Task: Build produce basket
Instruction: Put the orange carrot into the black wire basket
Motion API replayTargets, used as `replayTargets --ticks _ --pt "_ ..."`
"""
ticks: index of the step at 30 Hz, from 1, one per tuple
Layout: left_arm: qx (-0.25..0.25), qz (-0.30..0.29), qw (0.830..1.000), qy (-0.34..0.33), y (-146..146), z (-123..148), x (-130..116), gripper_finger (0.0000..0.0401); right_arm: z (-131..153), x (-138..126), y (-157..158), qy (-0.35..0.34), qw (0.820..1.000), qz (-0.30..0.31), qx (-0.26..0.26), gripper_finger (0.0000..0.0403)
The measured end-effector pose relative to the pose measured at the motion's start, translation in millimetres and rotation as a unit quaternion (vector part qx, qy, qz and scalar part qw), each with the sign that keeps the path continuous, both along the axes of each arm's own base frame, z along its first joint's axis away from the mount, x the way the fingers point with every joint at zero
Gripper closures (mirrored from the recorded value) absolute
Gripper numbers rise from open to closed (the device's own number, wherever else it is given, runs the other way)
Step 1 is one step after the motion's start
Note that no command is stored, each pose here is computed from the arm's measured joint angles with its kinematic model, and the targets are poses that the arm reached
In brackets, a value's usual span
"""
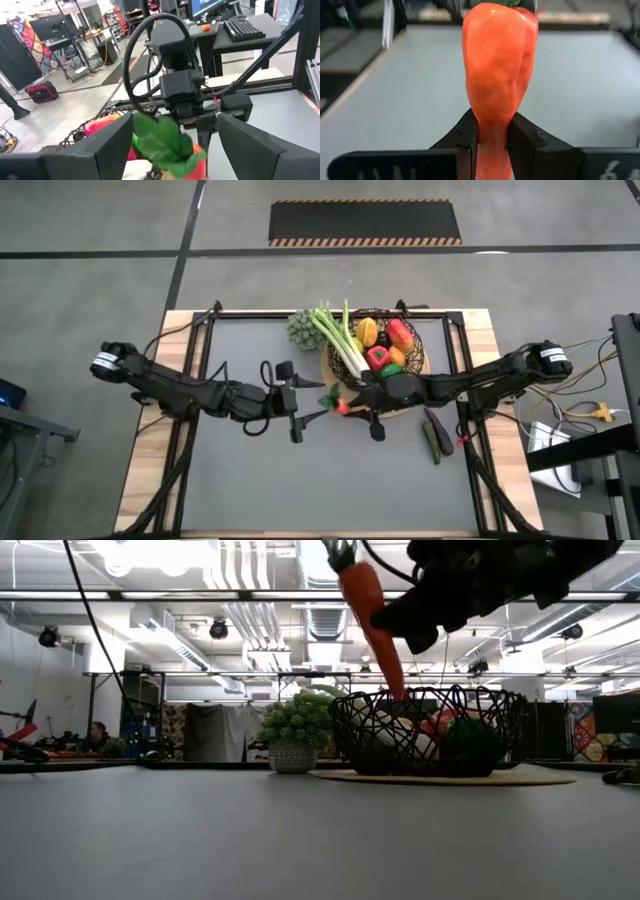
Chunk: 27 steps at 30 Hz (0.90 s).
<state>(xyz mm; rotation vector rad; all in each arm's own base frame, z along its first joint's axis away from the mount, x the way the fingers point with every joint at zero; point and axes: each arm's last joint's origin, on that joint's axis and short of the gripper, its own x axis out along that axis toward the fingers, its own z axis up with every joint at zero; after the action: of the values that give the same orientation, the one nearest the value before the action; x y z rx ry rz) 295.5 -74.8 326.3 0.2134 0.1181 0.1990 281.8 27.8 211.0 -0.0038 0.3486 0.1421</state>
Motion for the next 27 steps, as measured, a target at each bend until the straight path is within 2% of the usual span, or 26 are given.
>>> replayTargets --ticks 8,16,23,27 --pt "0.006 -0.008 1.000 0.020 -3.8 -2.1 -4.1 0.0131 22.0 5.5 0.6 0.145 0.989 0.003 -0.018 0.0340" --pt "0.008 -0.010 1.000 0.024 -2.7 3.9 -12.8 0.0131 62.2 3.6 0.1 0.233 0.972 0.001 -0.030 0.0340" --pt "0.005 -0.009 1.000 0.026 0.0 10.4 -22.3 0.0131 93.3 -3.3 -5.8 0.277 0.956 -0.067 -0.065 0.0340" --pt "0.005 -0.010 1.000 0.026 -0.7 10.7 -23.0 0.0131 109.0 -2.7 -15.0 0.260 0.951 -0.155 -0.062 0.0340"
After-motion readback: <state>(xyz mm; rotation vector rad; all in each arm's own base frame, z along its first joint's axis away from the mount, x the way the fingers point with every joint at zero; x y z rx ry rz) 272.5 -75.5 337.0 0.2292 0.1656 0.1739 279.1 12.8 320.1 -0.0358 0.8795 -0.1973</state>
